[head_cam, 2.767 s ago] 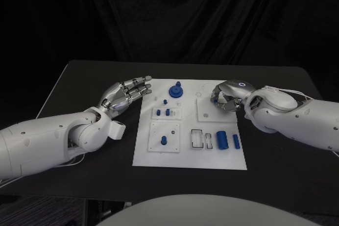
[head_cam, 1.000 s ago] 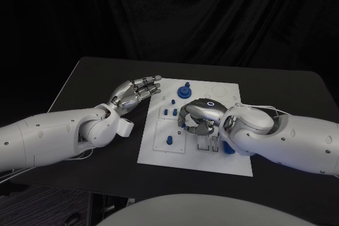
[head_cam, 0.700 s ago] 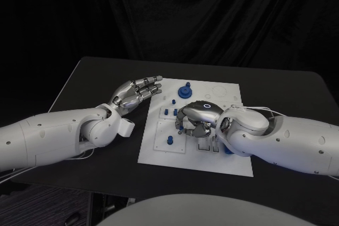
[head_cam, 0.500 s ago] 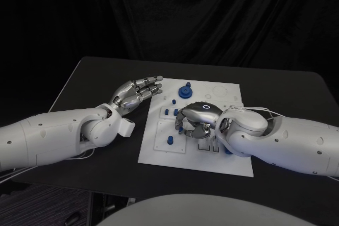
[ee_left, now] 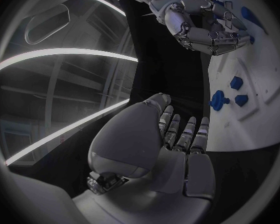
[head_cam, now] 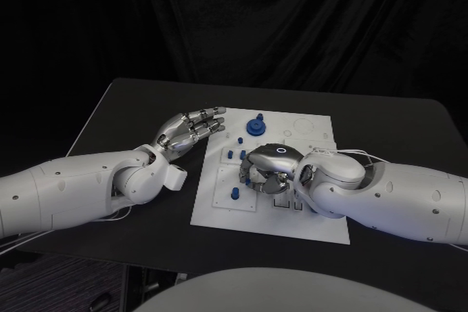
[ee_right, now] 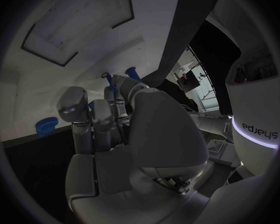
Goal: Assemble the parts on the task board
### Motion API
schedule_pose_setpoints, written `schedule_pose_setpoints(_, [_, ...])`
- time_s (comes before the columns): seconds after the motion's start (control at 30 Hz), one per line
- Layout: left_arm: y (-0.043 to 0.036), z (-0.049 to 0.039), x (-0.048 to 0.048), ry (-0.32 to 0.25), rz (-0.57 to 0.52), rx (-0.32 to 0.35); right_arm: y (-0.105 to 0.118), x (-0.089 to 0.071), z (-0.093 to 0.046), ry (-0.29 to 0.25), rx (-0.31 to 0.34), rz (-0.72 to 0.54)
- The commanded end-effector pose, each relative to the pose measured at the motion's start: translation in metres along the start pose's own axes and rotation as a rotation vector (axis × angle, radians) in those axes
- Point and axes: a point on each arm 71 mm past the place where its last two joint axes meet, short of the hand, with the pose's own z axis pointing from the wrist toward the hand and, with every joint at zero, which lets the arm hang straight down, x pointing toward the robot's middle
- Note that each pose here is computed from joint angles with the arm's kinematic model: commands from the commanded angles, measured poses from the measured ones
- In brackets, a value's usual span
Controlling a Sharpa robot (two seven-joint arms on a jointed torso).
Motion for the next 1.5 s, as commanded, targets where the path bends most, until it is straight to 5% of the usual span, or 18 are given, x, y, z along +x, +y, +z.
schedule_pose_setpoints(0.03, [-0.0084,-0.0007,0.0015,0.009,-0.016,0.132,-0.0012,0.0042,-0.0005,0.029,0.008,-0.003])
schedule_pose_setpoints(0.9, [-0.0047,-0.0013,0.002,0.011,-0.021,0.121,-0.0065,0.0044,-0.0023,0.03,0.039,-0.004])
schedule_pose_setpoints(1.5, [-0.0037,-0.0016,0.0011,0.011,-0.022,0.117,-0.0024,-0.0024,-0.008,-0.03,0.005,-0.026])
